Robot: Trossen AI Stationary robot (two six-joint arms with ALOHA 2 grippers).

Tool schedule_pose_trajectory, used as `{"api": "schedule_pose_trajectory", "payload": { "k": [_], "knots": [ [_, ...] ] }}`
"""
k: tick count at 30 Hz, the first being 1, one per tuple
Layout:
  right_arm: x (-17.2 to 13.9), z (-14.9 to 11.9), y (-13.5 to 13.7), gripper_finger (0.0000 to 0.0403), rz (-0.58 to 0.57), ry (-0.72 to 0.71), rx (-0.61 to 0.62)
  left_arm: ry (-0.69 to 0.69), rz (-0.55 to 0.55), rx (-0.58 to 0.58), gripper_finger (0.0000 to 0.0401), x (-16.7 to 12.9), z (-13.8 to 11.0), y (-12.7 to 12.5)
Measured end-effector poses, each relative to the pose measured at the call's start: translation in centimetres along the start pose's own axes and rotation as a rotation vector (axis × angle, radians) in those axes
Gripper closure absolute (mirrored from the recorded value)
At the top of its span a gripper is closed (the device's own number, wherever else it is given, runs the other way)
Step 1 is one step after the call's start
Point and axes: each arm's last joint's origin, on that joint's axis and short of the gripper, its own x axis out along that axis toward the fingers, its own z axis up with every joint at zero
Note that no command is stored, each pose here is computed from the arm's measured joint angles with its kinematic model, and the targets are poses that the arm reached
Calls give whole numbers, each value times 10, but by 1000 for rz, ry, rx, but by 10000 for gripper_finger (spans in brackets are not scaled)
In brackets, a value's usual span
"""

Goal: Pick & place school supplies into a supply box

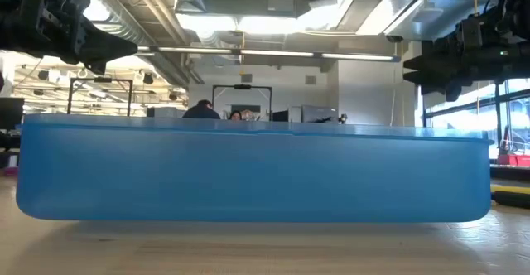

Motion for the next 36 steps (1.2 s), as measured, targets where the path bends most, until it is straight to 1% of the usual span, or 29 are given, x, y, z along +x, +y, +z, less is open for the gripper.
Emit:
{"api": "schedule_pose_trajectory", "payload": {
  "k": [12,36],
  "knots": [
    [0,0,0,202,0,0,0,0,0,0,388,0,0,0],
    [0,0,0,202,0,0,0,0,0,0,391,0,0,0]
  ]
}}
